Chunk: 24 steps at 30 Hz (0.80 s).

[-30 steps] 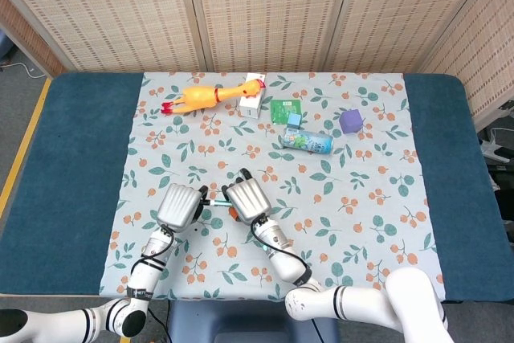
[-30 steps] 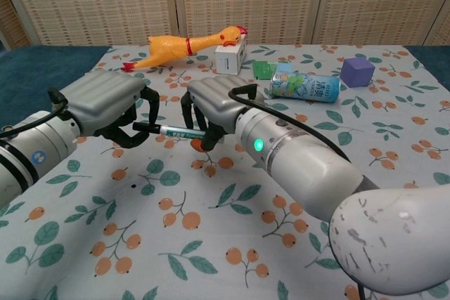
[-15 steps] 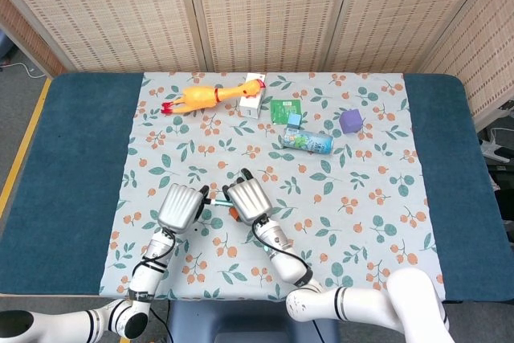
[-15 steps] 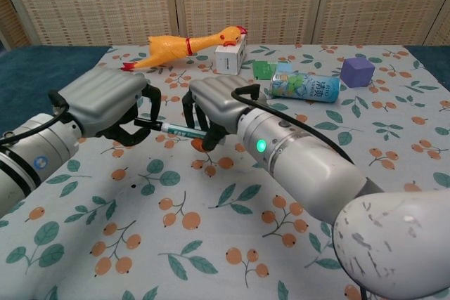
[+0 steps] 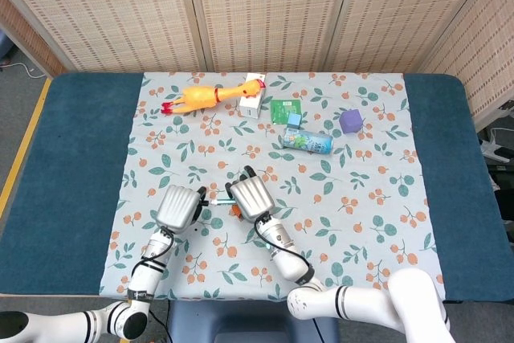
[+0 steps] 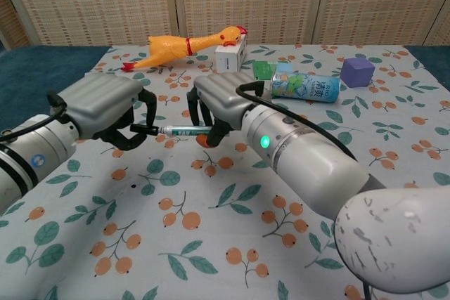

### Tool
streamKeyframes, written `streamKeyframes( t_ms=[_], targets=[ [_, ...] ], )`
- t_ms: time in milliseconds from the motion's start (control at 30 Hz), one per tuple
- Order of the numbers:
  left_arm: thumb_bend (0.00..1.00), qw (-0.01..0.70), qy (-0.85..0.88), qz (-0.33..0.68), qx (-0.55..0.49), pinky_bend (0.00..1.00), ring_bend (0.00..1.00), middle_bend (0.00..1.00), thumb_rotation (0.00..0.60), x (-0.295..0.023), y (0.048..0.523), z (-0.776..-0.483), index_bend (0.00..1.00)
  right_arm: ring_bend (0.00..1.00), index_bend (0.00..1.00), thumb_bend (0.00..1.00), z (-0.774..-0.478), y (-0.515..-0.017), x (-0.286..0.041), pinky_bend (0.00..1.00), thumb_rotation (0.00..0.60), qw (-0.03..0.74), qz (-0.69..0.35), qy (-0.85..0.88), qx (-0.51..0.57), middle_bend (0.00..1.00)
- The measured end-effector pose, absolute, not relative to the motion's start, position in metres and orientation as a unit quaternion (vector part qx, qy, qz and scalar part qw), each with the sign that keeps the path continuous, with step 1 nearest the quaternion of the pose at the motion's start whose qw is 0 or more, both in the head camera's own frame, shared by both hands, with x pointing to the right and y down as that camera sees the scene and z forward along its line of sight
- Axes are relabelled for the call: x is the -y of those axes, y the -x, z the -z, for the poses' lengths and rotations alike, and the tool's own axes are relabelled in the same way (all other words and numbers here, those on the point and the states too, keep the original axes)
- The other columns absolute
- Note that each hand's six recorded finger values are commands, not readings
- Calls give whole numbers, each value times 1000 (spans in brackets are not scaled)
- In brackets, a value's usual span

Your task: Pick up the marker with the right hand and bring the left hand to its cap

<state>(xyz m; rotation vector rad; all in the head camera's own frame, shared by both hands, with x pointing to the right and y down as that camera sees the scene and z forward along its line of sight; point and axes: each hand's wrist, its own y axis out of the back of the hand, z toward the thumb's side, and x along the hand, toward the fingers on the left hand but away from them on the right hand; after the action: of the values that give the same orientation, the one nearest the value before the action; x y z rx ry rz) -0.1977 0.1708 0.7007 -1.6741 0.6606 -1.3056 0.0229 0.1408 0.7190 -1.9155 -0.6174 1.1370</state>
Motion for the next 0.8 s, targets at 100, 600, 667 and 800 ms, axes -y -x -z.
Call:
streamKeyframes(
  t_ms=[100, 600, 667, 800],
  targets=[
    [747, 442, 673, 529, -270, 1000, 921, 1000, 600, -169, 199, -701, 848, 409, 980, 367, -722, -24, -148, 176, 600, 403, -452, 761, 233, 767],
    [524, 406, 684, 541, -272, 1000, 900, 1000, 600, -172, 226, -720, 660, 387, 871, 367, -724, -59, -148, 176, 600, 430, -486, 735, 198, 765],
    [492, 400, 695, 539, -260, 1000, 896, 1000, 600, -179, 226, -724, 594, 361, 743, 367, -726, -66, -151, 175, 600, 427, -496, 732, 188, 722],
    [430, 388, 711, 534, -243, 1000, 895, 1000, 600, -191, 222, -729, 415, 313, 570, 367, -728, -79, -159, 173, 600, 412, -513, 734, 171, 602]
  ],
)
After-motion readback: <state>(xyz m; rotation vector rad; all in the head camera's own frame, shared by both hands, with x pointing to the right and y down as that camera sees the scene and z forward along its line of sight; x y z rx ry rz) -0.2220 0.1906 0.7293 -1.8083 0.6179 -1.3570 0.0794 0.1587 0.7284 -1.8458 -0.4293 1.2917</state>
